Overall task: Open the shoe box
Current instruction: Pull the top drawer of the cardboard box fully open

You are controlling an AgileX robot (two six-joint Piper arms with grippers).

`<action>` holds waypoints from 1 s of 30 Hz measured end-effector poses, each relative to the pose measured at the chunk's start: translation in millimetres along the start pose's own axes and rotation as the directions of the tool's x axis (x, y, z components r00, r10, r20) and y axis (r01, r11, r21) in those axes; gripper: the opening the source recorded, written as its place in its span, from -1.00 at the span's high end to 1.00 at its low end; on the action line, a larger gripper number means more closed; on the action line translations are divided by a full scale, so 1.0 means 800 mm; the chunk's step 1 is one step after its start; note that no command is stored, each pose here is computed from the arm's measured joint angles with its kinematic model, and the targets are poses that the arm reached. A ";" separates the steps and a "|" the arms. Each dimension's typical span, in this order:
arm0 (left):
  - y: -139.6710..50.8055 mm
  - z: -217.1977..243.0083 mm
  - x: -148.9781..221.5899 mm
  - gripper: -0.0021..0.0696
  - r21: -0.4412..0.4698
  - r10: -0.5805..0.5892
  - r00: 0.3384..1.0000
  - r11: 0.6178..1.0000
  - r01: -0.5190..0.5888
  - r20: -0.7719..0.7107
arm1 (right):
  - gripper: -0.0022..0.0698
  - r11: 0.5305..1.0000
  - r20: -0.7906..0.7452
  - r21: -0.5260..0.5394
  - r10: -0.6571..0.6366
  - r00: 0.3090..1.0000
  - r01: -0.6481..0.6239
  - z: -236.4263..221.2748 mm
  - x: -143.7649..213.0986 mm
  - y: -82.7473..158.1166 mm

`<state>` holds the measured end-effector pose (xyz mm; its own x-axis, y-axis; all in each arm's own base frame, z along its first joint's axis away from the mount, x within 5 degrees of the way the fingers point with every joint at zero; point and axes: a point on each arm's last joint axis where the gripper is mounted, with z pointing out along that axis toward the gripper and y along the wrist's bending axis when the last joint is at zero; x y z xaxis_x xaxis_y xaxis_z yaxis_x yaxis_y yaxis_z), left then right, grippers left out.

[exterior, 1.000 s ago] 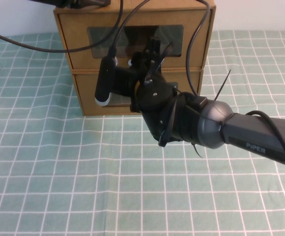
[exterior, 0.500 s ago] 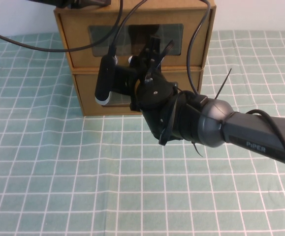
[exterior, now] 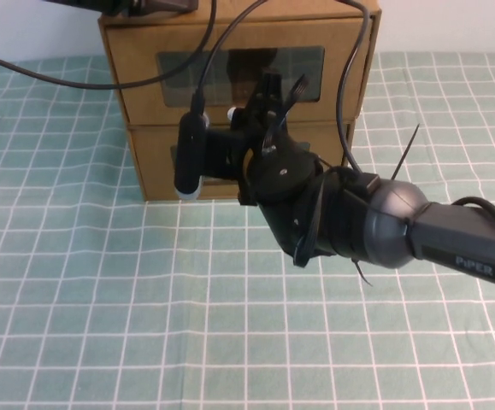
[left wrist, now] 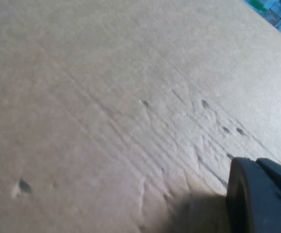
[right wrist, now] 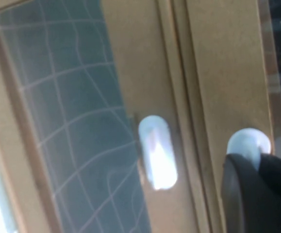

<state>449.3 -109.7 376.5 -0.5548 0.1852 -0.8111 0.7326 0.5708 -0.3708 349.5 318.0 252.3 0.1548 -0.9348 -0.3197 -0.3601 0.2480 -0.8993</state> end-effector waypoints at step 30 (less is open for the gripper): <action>0.003 0.000 0.001 0.96 -0.023 -0.033 0.999 0.999 0.033 -0.006 | 0.93 0.988 0.038 -0.156 -0.002 0.999 0.008 -0.167 -0.023 0.056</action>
<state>450.7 -108.4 375.1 -0.5809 0.1707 -0.7959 0.7046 0.5951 -0.3866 207.4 312.2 257.8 0.1906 -0.9248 -0.3293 -0.4980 0.1979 -0.8443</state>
